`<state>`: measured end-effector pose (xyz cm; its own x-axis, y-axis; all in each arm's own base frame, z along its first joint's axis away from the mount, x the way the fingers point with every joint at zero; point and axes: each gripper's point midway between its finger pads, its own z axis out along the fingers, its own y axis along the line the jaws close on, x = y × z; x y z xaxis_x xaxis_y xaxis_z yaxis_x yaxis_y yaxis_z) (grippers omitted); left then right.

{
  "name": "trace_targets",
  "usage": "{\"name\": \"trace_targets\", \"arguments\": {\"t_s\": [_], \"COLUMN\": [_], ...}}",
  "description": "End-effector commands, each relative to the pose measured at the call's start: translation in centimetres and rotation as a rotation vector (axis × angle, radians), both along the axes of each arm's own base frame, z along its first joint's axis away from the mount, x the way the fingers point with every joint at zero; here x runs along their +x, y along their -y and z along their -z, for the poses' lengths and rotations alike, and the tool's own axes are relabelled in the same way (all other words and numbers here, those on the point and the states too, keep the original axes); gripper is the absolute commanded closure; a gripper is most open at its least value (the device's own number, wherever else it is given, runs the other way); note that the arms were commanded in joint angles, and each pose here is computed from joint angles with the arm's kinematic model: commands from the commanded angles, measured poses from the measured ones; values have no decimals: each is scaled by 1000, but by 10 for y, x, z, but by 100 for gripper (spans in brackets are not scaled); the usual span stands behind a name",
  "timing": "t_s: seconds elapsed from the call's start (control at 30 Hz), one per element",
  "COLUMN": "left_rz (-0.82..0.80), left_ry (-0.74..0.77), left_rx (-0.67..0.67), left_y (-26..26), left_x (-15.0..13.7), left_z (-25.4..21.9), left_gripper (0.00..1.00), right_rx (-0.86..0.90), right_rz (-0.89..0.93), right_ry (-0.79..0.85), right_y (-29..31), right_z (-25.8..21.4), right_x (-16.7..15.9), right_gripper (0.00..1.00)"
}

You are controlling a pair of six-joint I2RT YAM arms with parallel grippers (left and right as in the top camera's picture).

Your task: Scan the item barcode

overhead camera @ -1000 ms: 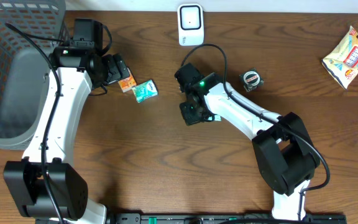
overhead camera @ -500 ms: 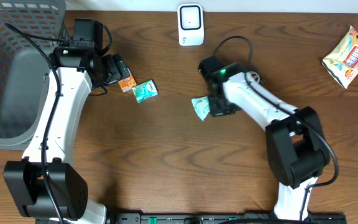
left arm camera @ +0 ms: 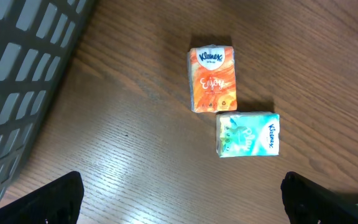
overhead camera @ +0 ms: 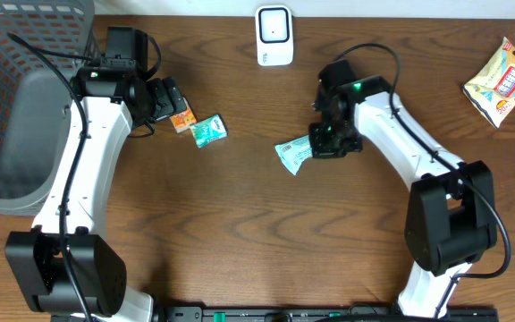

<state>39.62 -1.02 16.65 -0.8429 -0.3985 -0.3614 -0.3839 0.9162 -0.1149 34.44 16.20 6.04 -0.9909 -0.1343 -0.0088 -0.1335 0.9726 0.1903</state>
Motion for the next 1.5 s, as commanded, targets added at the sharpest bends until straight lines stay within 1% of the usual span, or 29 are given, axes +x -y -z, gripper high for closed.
{"name": "trace_targets", "arguments": {"t_s": [0.0,0.1,0.2,0.3,0.53,0.63,0.73,0.8,0.93,1.07,1.13,1.27,1.47], "left_rz": [-2,-3,-2,-2,-3,-3,-3,-3,-3,-3,-3,-3,-2], "left_ry": [-2,-2,-2,-2,-2,-2,-2,-2,-2,-2,-2,-2,-2], "left_rx": [15,14,15,15,14,14,14,14,14,14,14,14,15], "left_y": [-4,-4,-4,-4,-4,-4,-4,-4,-4,-4,-4,-4,-4], "left_x": [1,1,1,1,1,1,1,1,1,1,1,1,1], "left_z": [0,0,0,0,0,0,0,0,0,0,0,0,0], "left_gripper": [0,0,0,0,0,0,0,0,0,0,0,0,0], "right_rx": [5,-96,-171,-181,-195,-188,-165,-139,-126,-106,-88,-51,22], "right_rz": [-102,-64,7,31,31,33,41,57,88,98,99,92,109], "right_ry": [9,24,61,74,44,60,109,182,296,381,400,388,416], "right_y": [-14,-5,6,8,9,7,2,-1,-1,-2,-5,-12,-9], "right_z": [-2,4,6,8,20,22,22,19,13,6,3,-3,-40], "right_x": [-12,-13,-5,0,-3,2,15,34,63,84,89,88,89], "right_gripper": [99,99,99,98,97,97,97,95,98,99,99,99,91]}}
